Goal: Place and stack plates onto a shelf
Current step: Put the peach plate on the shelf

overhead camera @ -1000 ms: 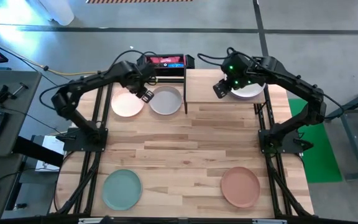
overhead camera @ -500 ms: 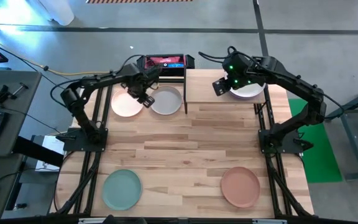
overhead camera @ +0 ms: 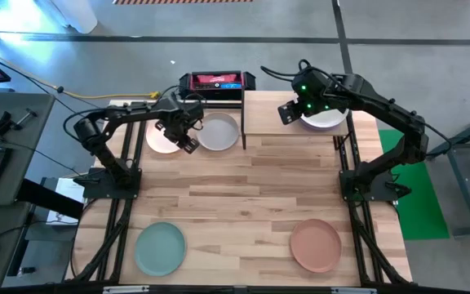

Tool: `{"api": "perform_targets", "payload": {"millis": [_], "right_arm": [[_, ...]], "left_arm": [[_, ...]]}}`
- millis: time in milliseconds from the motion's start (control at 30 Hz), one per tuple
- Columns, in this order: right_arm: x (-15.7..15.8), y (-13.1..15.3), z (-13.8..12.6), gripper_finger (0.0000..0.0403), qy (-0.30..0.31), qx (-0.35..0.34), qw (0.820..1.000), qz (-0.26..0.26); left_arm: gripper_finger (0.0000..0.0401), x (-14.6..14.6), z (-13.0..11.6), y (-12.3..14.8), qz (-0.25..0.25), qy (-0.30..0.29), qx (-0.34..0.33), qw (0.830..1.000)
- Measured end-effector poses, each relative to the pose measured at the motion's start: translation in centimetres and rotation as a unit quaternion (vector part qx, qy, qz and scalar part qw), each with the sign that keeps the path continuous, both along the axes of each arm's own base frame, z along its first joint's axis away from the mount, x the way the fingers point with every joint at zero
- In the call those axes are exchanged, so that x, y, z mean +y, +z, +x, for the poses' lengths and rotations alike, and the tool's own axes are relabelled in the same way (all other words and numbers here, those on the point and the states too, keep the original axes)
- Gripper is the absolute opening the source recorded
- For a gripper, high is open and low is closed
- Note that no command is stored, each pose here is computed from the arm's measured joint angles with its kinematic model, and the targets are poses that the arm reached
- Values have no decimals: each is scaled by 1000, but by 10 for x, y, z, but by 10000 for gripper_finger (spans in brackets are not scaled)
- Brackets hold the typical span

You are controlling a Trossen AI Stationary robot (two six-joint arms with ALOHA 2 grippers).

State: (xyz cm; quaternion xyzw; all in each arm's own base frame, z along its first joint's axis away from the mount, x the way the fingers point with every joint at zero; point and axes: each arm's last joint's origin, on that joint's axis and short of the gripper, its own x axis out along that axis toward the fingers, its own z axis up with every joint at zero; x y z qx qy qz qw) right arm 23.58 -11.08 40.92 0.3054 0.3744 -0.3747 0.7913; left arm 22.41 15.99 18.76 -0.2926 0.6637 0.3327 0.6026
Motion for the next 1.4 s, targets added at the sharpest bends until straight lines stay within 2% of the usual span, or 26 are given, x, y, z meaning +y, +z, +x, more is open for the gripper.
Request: {"api": "perform_targets", "payload": {"millis": [433,833,1400], "right_arm": [[0,0,0,142,-5,-3,1000,5],[0,0,0,142,-4,-3,1000,7],[0,0,0,142,-8,-6,1000,10]], "left_arm": [[117,-12,-4,-24,-2,1,-3,1000],[117,-8,-1,-26,24,-6,-15,1000],[117,-2,-4,-32,6,-19,-10,1000]]}}
